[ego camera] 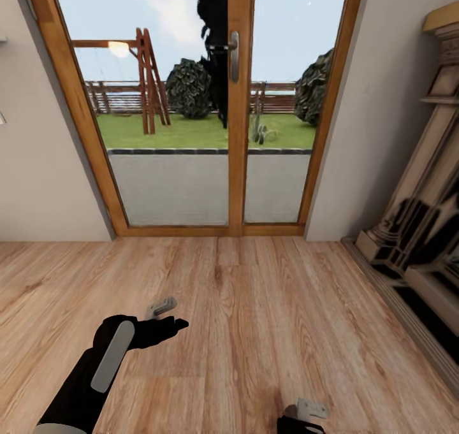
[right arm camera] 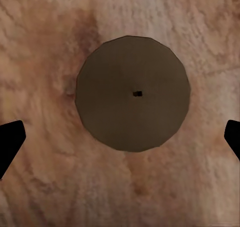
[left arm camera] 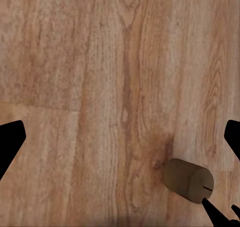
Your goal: Place each of the two pumpkins and all three candles from the living room inside a cabinet in the living room (use any cabinet), then make sure every cabinet is closed, and position the cauldron so it is next to a table in the living room.
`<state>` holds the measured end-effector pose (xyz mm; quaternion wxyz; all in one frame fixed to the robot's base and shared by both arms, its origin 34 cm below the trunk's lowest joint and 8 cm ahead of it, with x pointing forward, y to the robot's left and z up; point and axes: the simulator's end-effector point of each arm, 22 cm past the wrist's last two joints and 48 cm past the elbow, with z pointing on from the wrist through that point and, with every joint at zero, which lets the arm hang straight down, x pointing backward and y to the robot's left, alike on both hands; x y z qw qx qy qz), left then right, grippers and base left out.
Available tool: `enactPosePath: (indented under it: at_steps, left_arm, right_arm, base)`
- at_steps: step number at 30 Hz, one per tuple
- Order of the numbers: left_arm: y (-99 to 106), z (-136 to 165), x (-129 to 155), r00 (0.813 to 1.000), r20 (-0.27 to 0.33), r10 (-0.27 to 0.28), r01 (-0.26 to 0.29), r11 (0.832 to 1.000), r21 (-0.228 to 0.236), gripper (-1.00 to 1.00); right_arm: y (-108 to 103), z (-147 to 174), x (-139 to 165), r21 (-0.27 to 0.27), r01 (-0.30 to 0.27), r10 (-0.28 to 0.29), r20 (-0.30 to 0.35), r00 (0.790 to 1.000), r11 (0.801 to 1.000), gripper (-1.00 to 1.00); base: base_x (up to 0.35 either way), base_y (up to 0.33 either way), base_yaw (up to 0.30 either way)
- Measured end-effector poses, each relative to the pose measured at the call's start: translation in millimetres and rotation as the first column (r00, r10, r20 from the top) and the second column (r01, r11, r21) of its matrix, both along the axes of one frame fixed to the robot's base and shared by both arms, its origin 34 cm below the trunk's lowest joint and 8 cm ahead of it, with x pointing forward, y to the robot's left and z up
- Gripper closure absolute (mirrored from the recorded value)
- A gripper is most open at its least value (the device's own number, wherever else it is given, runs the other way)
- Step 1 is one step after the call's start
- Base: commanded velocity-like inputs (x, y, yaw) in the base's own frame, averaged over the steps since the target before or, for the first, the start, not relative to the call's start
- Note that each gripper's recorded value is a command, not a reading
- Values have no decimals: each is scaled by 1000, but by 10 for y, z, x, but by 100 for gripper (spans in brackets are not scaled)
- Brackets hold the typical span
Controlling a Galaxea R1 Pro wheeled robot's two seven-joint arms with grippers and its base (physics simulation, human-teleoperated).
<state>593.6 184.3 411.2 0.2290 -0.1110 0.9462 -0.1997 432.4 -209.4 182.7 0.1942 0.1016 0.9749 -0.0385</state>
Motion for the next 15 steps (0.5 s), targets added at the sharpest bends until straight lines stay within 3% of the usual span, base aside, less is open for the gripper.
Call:
enactPosePath:
  at_steps: [3, 9, 15]
  left_arm:
    - [0, -66, -12, 1000, -12, 0, 0, 1000, 1, -100]
    - [2, -154, -29, 1000, -28, 1, -1, 1000, 1, -100]
    - [8, -155, -29, 1000, -29, 2, -2, 1000, 2, -100]
  right_arm:
    - [-1, -9, 63, 0, -3, 3, -14, 1000, 1000, -100]
    - [49, 188, 612, 4, -42, 43, -51, 998, 999, -100]
    - [27, 244, 730, 1, -44, 44, -44, 998, 999, -100]
  base:
    - [0, 0, 0]
    - [0, 0, 0]
    - [0, 0, 0]
